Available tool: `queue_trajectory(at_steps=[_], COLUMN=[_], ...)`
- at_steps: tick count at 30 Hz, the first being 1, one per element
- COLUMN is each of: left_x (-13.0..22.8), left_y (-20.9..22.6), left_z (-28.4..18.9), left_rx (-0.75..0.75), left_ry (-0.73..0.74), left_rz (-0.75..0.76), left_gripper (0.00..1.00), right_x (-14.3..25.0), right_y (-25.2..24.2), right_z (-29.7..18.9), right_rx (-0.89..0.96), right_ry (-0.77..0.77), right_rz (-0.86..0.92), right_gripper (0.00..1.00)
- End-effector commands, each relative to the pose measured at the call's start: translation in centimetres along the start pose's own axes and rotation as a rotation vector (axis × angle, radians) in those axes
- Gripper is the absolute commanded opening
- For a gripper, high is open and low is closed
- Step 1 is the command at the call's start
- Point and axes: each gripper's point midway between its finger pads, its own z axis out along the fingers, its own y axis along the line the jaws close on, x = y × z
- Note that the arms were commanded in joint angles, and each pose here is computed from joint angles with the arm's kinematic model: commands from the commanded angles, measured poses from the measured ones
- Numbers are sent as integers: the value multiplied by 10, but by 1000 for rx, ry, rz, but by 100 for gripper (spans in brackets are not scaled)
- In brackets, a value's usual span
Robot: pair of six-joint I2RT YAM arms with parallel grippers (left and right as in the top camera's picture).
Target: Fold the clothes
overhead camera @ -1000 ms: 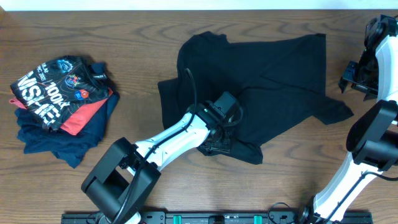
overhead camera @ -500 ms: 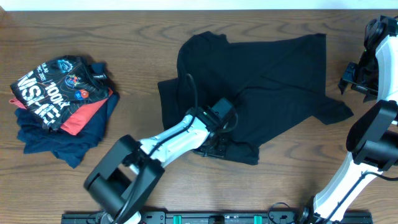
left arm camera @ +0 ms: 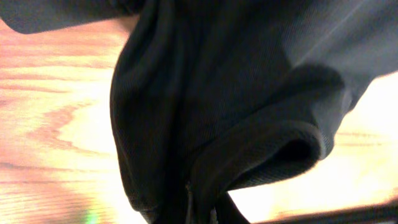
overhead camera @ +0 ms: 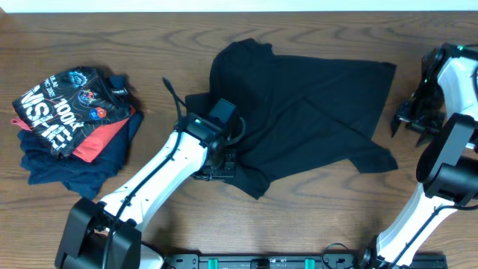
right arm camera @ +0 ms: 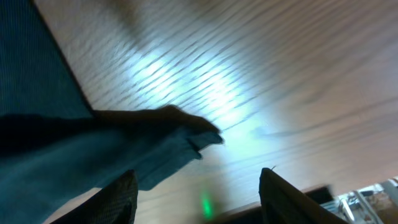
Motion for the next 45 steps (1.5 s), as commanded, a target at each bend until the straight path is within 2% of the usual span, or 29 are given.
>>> queue_trajectory(at_steps=[1, 7, 11, 19, 26, 29, 32, 38, 40, 45], left_x=[-7, -13, -13, -13, -13, -13, -13, -13, -13, -17], left_y=[4, 1, 1, 1, 1, 1, 1, 1, 1, 4], left_z=[-4, -4, -4, -4, -4, -4, -4, -4, -4, -9], left_rx=[-19, -8, -7, -7, -7, -6, -6, -7, -7, 0], left_ry=[-35, -56, -58, -58, -59, -60, -60, -59, -59, -75], left_rz=[14, 17, 17, 17, 17, 17, 17, 17, 17, 1], left_gripper=[6, 6, 6, 6, 6, 7, 7, 7, 7, 6], right_x=[13, 33, 35, 16, 29, 38, 40, 38, 37, 31], right_y=[13, 13, 12, 8, 9, 8, 7, 7, 7, -2], right_z=[11, 40, 49, 62, 82, 81, 81, 81, 81, 70], right_rx=[-77, -72, -72, -24, -24, -17, -16, -16, -17, 39], right_ry=[41, 120, 125, 38, 78, 112, 121, 111, 109, 89], right_rz=[-44, -180, -180, -180, -188, -192, -192, -184, -182, -147], right_gripper=[61, 61, 61, 61, 59, 51, 30, 14, 3, 1])
